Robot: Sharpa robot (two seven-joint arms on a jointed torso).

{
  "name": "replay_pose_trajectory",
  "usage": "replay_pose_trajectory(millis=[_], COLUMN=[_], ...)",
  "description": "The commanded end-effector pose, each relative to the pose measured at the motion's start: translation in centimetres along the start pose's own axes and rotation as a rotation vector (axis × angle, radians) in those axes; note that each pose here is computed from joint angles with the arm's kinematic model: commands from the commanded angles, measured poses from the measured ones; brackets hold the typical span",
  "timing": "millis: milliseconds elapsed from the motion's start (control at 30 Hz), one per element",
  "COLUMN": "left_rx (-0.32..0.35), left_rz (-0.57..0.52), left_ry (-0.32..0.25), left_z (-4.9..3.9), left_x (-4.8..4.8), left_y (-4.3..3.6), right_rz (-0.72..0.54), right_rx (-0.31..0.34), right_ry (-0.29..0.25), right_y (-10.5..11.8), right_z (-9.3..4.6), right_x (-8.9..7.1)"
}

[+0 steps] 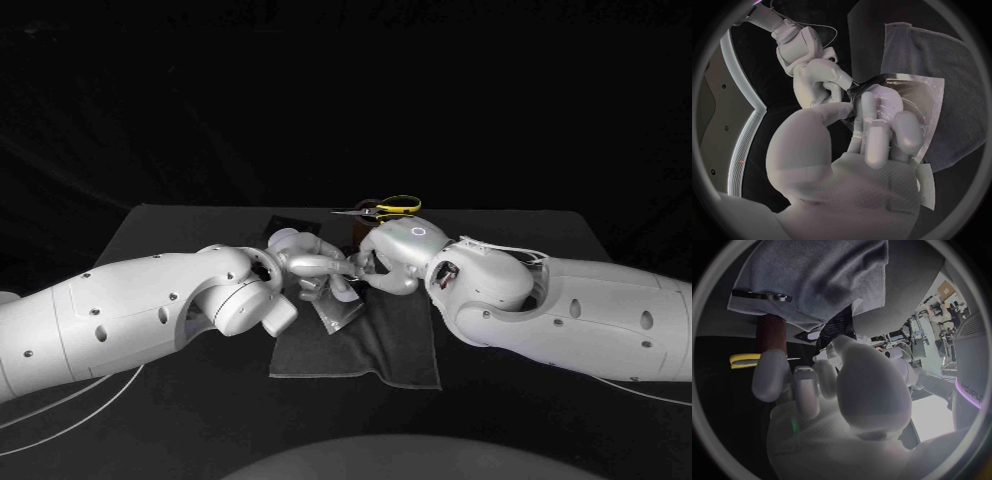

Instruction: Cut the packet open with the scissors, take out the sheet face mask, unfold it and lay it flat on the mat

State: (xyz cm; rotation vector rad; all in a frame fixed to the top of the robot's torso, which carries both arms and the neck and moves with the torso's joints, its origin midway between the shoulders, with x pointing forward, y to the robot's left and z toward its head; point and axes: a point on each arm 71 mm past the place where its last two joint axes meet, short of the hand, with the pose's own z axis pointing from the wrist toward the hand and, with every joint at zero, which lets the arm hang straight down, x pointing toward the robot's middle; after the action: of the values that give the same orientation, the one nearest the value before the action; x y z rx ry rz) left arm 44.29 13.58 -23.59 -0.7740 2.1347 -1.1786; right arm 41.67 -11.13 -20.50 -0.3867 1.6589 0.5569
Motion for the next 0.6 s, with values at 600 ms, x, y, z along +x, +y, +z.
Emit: replay_pose_trajectory(millis=[600], left_rx=[0.167], left_rz=[-0.081], left_ry=[0.000], left_z=[-0.27], left_x=[0.24], left_y=[-1.53], right_rz=[-0.004], right_rx=[-0.017], right_ry=[0.039], right_y=[0.43], right_z=[0.12], right_x=[0.54])
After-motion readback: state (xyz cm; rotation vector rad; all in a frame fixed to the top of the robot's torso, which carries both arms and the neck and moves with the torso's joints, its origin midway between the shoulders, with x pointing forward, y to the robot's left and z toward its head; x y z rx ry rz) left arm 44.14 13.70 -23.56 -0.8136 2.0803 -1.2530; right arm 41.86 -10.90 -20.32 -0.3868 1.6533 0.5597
